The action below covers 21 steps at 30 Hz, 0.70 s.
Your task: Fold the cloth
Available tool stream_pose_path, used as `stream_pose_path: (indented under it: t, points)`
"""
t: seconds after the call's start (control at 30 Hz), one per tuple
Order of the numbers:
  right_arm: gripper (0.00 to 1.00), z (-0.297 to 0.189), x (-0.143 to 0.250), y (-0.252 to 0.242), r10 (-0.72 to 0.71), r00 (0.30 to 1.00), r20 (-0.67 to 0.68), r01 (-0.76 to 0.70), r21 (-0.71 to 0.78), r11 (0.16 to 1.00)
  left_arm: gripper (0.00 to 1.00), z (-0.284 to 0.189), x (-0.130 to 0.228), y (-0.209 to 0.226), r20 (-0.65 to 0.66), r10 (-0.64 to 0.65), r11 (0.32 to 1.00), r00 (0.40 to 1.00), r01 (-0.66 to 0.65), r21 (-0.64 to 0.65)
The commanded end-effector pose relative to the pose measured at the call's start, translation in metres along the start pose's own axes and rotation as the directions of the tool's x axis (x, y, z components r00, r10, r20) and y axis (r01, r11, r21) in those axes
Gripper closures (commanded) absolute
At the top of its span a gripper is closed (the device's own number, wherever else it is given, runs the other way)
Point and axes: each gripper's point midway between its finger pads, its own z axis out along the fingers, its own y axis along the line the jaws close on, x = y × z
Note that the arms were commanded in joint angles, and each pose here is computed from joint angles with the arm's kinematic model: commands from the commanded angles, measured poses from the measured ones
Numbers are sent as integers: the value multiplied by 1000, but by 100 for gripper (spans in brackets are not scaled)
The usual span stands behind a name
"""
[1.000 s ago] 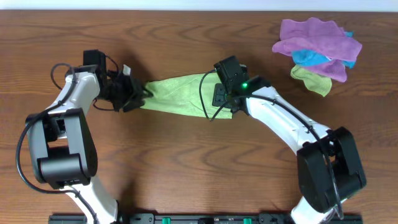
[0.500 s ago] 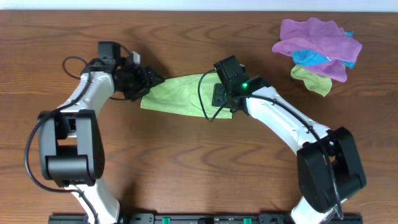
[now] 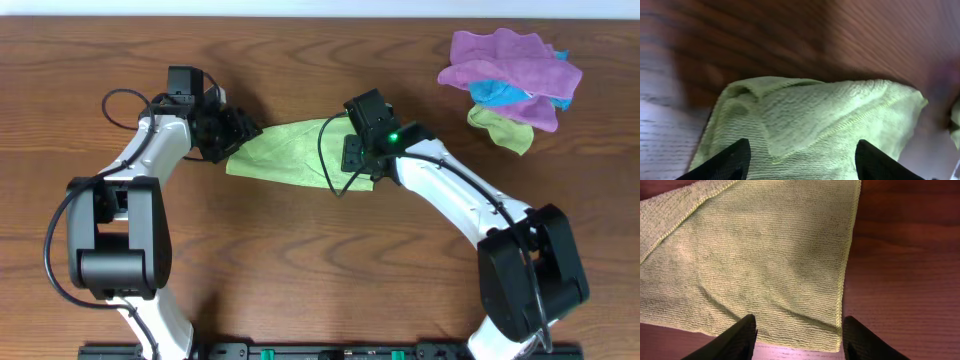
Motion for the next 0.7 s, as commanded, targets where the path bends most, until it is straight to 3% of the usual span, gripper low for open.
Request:
stream_pose_path:
  t: [0.0,0.67]
  points:
    - [44,-4,-1,-1,-7,1000,3,7,-6,1000,32,-7,-8,4,48,-60,997,997,62,-36]
    - [45,-4,-1,0,-7,1000,3,7,-7,1000,36,11,-9,9,65,-130,991,989,130,-1]
